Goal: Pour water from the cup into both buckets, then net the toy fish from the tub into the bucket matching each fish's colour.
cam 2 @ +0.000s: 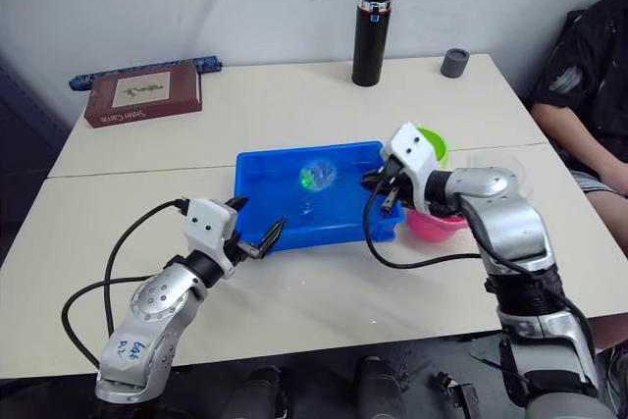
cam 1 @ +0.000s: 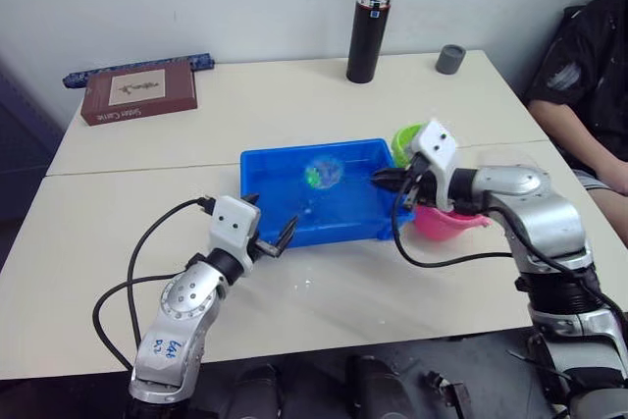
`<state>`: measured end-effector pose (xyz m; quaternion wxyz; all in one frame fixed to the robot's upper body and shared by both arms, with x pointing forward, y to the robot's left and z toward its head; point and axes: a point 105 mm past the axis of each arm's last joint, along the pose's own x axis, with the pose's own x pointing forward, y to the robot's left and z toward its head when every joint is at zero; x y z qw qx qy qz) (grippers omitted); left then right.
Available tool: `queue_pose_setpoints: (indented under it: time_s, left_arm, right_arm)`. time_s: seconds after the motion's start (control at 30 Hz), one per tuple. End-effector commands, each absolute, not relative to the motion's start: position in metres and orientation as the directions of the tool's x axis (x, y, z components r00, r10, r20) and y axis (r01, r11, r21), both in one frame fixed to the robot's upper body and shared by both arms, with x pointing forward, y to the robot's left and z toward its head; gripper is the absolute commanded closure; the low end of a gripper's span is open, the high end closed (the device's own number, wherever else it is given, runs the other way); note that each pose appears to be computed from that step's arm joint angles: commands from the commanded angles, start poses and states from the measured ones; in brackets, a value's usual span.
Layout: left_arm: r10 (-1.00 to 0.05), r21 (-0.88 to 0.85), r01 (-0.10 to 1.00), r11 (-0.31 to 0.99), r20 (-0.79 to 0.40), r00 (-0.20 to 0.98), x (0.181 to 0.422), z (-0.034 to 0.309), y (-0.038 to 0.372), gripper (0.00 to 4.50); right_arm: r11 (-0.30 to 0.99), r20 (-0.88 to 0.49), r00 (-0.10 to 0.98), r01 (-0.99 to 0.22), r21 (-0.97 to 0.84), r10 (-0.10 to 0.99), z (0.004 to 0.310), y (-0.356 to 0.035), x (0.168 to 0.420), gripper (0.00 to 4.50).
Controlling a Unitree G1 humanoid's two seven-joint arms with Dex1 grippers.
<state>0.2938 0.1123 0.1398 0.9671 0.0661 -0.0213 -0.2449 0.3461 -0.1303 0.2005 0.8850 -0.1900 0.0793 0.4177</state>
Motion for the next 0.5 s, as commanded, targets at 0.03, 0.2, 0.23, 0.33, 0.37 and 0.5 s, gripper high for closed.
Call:
queue_pose_setpoints:
  time_s: [0.03,0.2,0.23,0.33,0.37,0.5]
  left_arm:
    - [-0.541,0.157,0.527,0.835,0.068,0.838,0.291,0.155,0.104,0.05]
    - [-0.617,0.164,0.601,0.782,0.075,0.783,0.290,0.159,0.096,0.05]
    - [-0.634,0.165,0.618,0.769,0.077,0.769,0.290,0.160,0.093,0.05]
    - [-0.692,0.165,0.674,0.720,0.083,0.717,0.290,0.162,0.085,0.05]
    - [-0.700,0.165,0.683,0.712,0.084,0.709,0.290,0.163,0.084,0.05]
    - [-0.740,0.171,0.722,0.670,0.082,0.667,0.292,0.163,0.077,0.05]
  right_arm:
    - [0.622,-0.241,0.687,-0.725,-0.296,0.686,0.222,-0.141,0.337,4.50]
    - [0.680,-0.219,0.744,-0.667,-0.305,0.631,0.230,-0.157,0.327,4.50]
    - [0.697,-0.211,0.760,-0.649,-0.304,0.615,0.233,-0.161,0.327,4.50]
    - [0.748,-0.179,0.807,-0.590,-0.304,0.563,0.242,-0.176,0.327,4.50]
    - [0.754,-0.177,0.812,-0.583,-0.304,0.557,0.243,-0.178,0.327,4.50]
    - [0.783,-0.173,0.843,-0.537,-0.314,0.509,0.242,-0.192,0.327,4.50]
